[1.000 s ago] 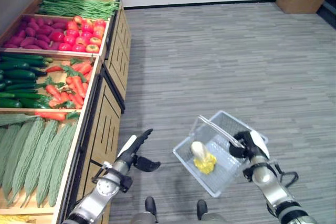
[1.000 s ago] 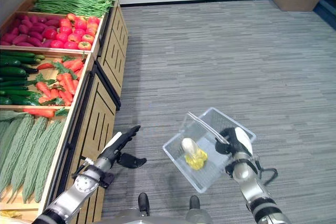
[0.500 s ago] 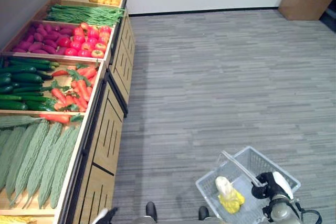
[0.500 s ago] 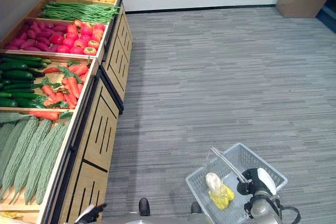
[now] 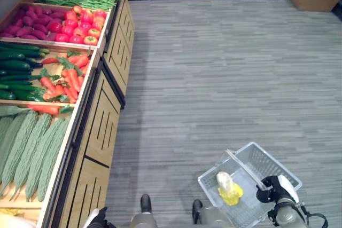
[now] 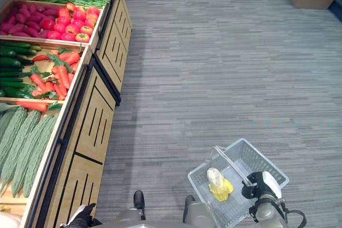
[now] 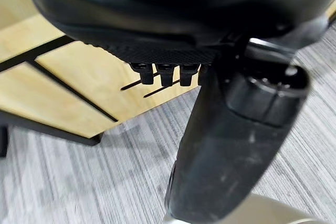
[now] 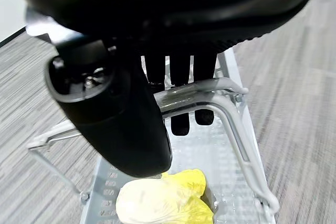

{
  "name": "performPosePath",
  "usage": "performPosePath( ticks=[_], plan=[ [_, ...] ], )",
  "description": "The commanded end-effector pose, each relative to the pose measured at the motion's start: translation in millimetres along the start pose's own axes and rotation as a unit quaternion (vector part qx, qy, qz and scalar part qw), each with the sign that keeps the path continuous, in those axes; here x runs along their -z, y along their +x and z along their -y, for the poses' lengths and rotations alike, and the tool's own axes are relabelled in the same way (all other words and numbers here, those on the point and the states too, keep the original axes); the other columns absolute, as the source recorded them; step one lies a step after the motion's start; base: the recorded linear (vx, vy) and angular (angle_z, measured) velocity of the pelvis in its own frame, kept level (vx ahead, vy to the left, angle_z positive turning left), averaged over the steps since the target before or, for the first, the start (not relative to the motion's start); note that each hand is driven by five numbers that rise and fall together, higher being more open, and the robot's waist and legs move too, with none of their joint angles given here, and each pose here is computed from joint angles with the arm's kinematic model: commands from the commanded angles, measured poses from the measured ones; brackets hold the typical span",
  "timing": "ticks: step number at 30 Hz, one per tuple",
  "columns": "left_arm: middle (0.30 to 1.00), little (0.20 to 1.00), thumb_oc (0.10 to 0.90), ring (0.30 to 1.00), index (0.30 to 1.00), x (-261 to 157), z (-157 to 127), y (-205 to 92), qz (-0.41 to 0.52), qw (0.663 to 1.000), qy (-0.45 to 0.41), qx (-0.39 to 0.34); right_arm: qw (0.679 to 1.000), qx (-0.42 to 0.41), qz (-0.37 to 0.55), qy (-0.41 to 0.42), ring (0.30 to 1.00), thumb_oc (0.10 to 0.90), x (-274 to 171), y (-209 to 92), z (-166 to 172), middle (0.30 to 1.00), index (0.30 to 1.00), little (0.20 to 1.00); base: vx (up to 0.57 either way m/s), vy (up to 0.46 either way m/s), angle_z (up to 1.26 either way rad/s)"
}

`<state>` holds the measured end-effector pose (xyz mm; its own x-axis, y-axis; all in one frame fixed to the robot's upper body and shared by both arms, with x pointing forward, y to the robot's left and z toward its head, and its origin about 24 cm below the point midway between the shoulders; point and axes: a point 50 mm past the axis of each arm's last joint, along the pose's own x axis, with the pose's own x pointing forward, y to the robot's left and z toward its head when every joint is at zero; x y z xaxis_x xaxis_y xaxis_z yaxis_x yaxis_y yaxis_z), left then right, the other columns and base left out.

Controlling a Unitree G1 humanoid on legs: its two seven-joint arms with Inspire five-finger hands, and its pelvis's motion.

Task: Get the vegetables into the basket

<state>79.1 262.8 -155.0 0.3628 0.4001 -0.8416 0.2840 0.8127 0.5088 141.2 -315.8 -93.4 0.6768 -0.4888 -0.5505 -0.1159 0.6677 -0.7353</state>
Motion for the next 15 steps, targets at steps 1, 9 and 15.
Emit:
performPosePath(
  ticks=[1, 9, 15],
  plan=[
    [1.000, 1.000, 0.900, 1.000, 1.000, 0.3, -11.9, 1.8, -0.005, 0.999, -0.015, -0.029, 0.991, 0.098, 0.086, -0.008, 0.300, 0.400, -32.3, 12.9, 58.5, 0.300, 0.300, 0.300, 0.08, -0.050, -0.08],
    [1.000, 1.000, 0.900, 1.000, 1.000, 1.2, -9.0, 1.1, 0.002, 1.000, 0.015, -0.024, 0.990, 0.109, 0.086, -0.007, 0.300, 0.400, -35.0, 14.3, 60.4, 0.300, 0.300, 0.300, 0.20, 0.049, -0.05],
    [1.000, 1.000, 0.900, 1.000, 1.000, 14.1, -8.1, -0.8, -0.010, 0.998, 0.054, -0.016, 0.993, 0.078, 0.086, 0.001, 0.300, 0.400, -31.3, 7.9, 42.4, 0.300, 0.300, 0.300, 0.22, 0.201, -0.64]
  ],
)
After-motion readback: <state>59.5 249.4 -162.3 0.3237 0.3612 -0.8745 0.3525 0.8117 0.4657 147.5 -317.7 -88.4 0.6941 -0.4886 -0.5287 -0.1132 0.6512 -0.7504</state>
